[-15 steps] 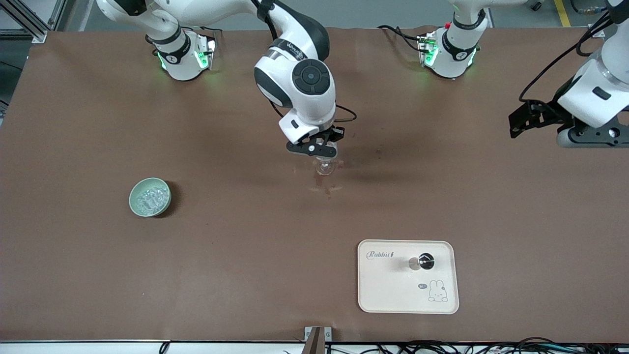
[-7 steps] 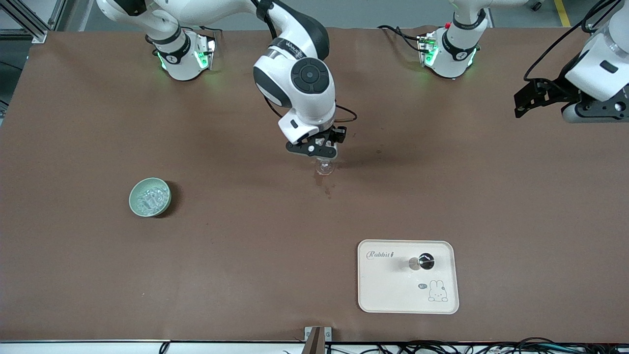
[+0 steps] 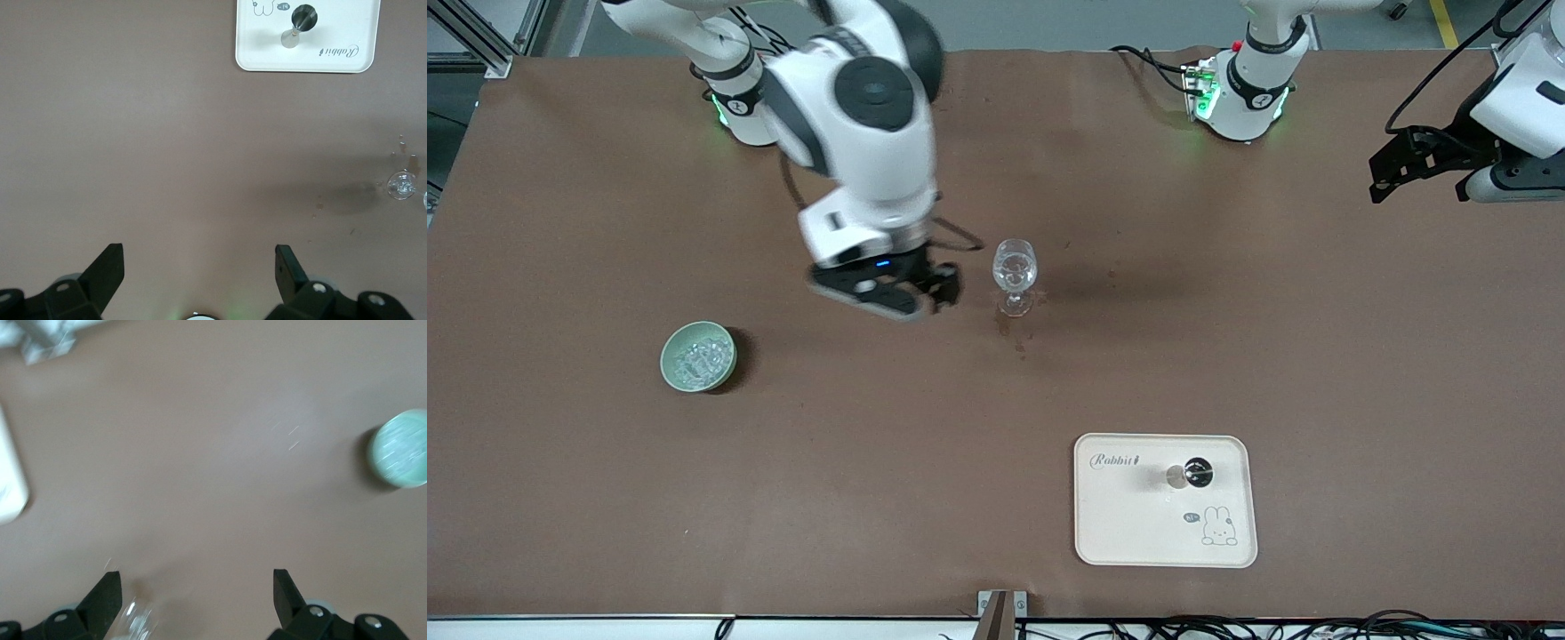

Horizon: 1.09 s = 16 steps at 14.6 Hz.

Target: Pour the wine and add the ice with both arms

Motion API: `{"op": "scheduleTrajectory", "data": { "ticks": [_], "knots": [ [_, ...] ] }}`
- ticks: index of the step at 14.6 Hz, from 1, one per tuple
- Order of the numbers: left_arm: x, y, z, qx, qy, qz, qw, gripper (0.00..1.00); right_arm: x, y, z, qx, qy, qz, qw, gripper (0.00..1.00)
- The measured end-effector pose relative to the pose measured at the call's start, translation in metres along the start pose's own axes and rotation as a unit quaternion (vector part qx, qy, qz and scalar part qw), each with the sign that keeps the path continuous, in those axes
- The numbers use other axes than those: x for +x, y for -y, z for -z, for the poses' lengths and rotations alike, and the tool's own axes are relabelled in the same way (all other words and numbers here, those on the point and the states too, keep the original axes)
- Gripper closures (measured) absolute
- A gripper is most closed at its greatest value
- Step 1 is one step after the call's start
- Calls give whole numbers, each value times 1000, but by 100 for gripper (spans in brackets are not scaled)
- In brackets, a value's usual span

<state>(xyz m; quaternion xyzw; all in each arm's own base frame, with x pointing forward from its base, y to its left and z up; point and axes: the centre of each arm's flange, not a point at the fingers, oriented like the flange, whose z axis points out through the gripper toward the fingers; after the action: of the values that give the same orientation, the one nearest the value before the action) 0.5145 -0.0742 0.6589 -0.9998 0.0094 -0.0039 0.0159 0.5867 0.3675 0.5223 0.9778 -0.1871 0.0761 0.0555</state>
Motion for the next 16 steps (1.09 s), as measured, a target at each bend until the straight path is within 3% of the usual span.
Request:
{"op": "scheduleTrajectory", "data": {
  "ticks": [4, 7, 10, 16],
  "knots": [
    [1, 1, 4, -1, -6, 1, 1000, 0, 105, -101, -14, -22, -5, -24, 999, 0],
    [1, 1, 4, -1, -7, -1, 1000, 0, 145, -174, -7, -33, -4, -3, 999, 0],
    [2, 1, 4, -1, -8, -1, 1000, 0, 149, -225, 18, -31, 17, 10, 999, 0],
    [2, 3, 4, -1, -8, 0, 1000, 0, 147, -342, 77, 12, 76, 54, 996, 0]
  ]
}}
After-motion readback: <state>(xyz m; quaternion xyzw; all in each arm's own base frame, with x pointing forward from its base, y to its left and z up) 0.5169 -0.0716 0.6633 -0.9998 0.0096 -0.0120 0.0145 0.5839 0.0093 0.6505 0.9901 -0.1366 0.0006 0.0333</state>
